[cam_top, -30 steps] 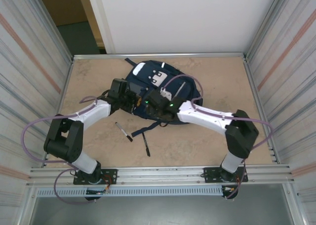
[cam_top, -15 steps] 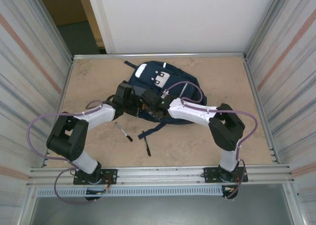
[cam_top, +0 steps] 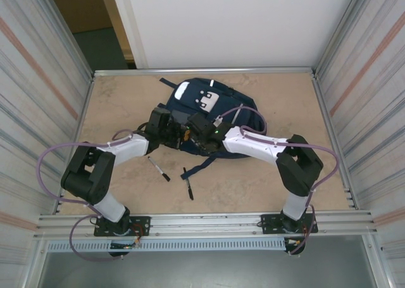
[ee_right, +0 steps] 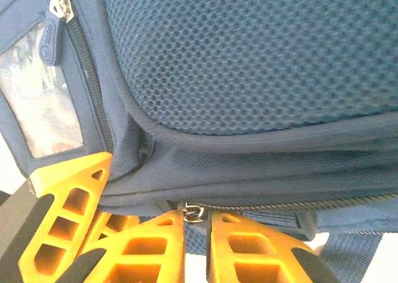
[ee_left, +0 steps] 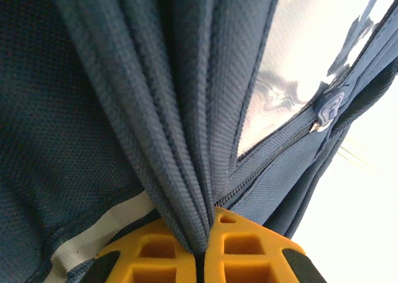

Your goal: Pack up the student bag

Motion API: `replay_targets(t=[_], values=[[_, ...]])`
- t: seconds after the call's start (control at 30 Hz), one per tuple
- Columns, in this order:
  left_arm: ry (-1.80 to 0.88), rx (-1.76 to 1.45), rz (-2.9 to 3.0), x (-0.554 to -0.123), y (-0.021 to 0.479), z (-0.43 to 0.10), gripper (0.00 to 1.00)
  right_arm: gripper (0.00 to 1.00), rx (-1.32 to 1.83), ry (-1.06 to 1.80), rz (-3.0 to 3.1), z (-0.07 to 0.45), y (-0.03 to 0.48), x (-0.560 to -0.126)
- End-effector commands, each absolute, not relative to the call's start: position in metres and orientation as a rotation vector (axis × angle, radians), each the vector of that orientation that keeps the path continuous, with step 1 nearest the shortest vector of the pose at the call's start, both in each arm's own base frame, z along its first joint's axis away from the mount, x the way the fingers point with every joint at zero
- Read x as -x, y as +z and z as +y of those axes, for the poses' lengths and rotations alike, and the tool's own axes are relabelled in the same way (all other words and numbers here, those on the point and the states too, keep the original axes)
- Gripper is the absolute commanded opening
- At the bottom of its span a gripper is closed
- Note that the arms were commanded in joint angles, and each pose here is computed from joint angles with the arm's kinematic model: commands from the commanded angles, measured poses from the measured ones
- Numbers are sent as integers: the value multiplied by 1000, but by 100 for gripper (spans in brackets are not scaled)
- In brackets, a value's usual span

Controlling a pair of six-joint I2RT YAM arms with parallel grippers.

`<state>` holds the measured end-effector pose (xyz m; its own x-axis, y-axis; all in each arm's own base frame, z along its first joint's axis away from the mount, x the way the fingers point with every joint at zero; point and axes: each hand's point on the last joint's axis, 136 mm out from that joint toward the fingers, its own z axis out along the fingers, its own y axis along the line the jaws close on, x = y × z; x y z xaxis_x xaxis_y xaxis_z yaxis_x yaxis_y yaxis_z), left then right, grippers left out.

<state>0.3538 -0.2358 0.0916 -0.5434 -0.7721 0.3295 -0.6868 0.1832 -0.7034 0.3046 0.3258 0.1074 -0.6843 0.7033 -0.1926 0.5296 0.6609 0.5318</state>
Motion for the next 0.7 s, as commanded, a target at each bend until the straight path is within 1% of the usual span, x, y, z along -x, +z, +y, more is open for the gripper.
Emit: replay_targets(t=[0.0, 0.13, 0.27, 0.3, 0.33, 0.37, 0.4, 0.43, 0.47, 0.53, 0.67], values=[[-1349, 1386, 2338, -364, 105, -227, 0, 7, -1039, 517, 2483, 288, 103, -296], [-1346, 1432, 2312, -368, 97, -215, 0, 3, -1038, 543, 2524, 280, 98, -286], [-1359, 1430, 2296, -370, 99, -212, 0, 3, -1040, 527, 2545, 270, 88, -277], [-1353, 1432, 2300, -369, 99, -211, 0, 4, -1013, 551, 2567, 272, 89, -276], [-1349, 1432, 2304, -368, 99, -212, 0, 7, -937, 603, 2590, 279, 92, -277], [-1354, 1428, 2306, -368, 101, -212, 0, 12, -812, 676, 2614, 291, 97, -279], [-1362, 1429, 2313, -366, 101, -215, 0, 19, -685, 739, 2618, 303, 104, -281], [-1382, 1429, 2316, -365, 103, -218, 0, 29, -524, 821, 2612, 320, 112, -280], [-1398, 1427, 2315, -363, 105, -222, 0, 35, -404, 875, 2595, 334, 119, -278], [-1408, 1419, 2318, -361, 109, -227, 0, 39, -235, 856, 2592, 345, 125, -272], [-1418, 1395, 2318, -362, 116, -229, 0, 45, -161, 798, 2576, 351, 124, -269]])
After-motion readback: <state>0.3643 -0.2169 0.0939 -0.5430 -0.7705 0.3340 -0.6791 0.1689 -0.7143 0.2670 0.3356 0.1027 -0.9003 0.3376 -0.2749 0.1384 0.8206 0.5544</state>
